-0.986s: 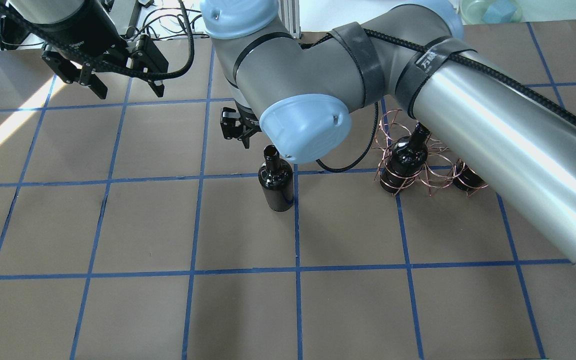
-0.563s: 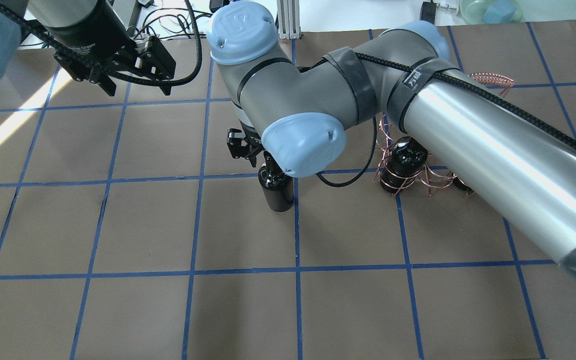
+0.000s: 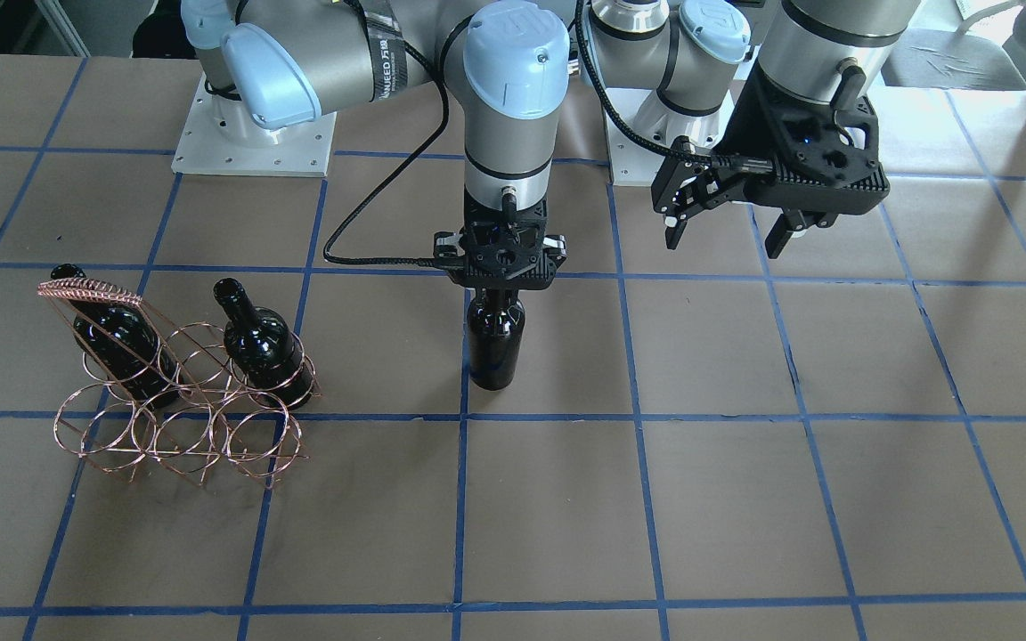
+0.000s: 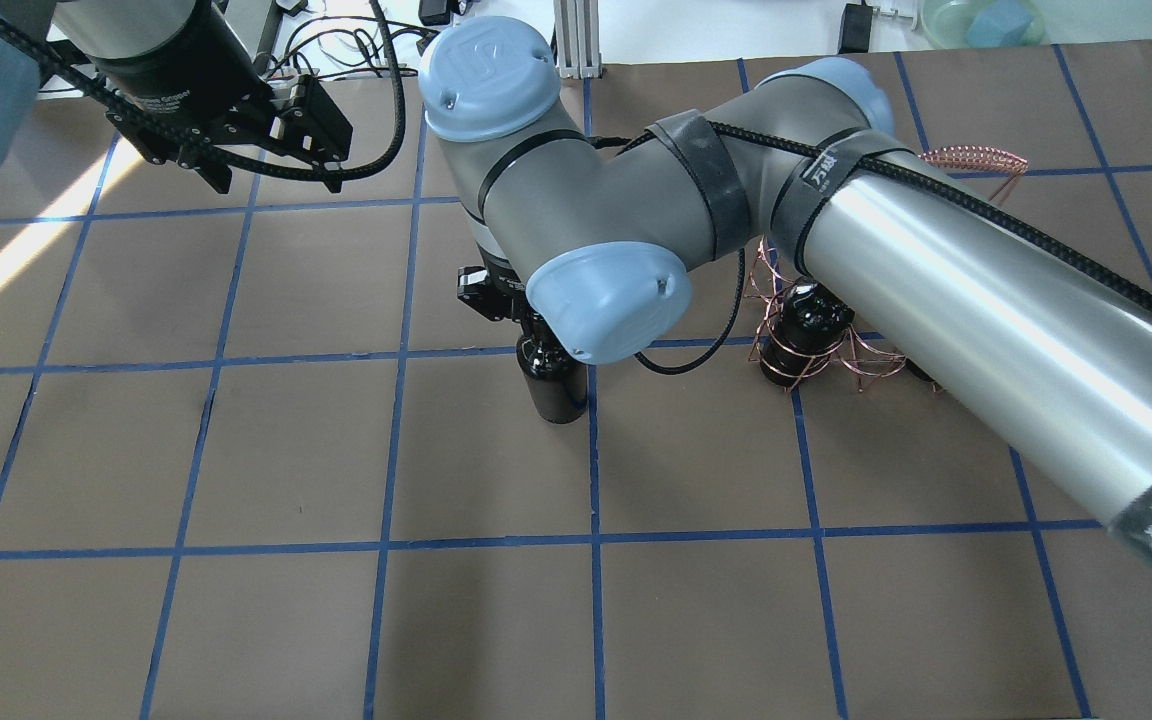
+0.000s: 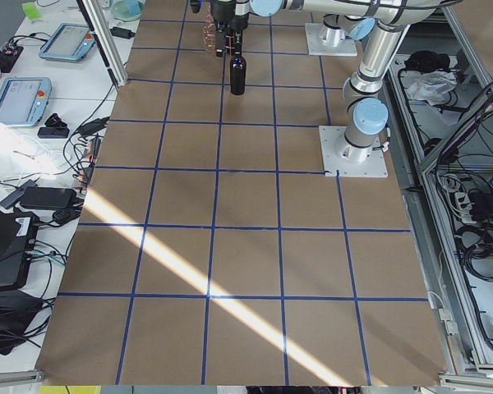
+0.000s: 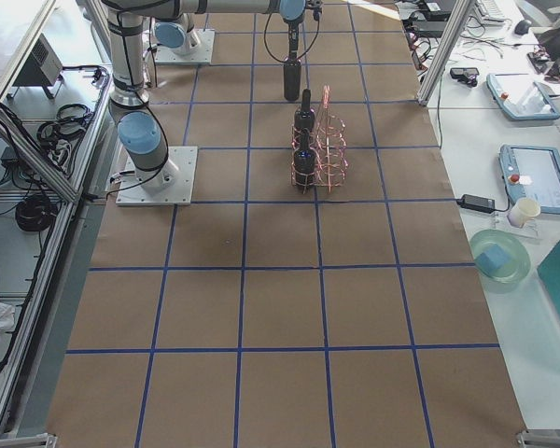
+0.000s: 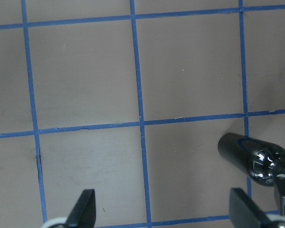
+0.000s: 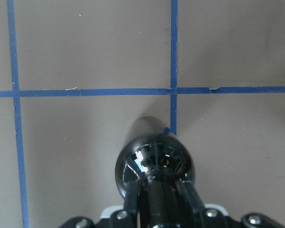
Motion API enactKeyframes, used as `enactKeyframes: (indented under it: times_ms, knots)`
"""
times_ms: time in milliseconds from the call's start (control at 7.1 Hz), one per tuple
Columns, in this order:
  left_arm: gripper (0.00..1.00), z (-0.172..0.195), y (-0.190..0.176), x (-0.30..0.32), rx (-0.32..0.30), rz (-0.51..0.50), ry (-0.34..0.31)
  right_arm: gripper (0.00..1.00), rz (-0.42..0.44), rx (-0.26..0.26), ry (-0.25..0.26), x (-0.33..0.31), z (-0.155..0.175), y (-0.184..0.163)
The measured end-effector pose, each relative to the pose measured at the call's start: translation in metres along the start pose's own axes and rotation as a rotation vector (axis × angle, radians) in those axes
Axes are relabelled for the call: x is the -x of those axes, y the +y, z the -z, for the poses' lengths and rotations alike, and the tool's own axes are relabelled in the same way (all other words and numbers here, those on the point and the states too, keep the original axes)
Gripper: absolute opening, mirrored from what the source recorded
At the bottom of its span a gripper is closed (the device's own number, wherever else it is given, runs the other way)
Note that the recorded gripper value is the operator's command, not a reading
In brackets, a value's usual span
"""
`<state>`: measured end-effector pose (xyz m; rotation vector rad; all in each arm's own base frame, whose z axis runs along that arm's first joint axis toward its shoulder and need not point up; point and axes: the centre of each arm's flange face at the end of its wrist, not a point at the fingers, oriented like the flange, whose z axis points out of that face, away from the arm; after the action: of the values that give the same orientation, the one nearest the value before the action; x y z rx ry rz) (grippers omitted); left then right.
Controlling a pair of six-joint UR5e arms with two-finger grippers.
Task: Place wine into wine basket
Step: 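Grasp the standing bottle by its neck with the right gripper, then lift the bottle with the right gripper and tilt it into the rack's empty slot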
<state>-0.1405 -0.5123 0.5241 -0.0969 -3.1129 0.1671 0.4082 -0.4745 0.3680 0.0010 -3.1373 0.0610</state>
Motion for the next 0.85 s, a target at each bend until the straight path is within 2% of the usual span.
enactKeyframes:
  times_ms: [423, 704, 845]
  knots:
    - [1.0, 0.003, 0.002, 0.001, -0.004, 0.002, -0.002, 0.23, -0.004, 0.006, -0.036, 0.0, 0.009, 0.002]
    - [1.0, 0.004, 0.003, 0.001, -0.005, 0.002, -0.004, 0.2, -0.024, 0.021, -0.057, -0.024, 0.051, 0.014]
    - [1.0, 0.005, 0.003, 0.001, -0.004, 0.002, -0.004, 0.18, -0.02, 0.049, -0.041, -0.046, 0.073, 0.024]
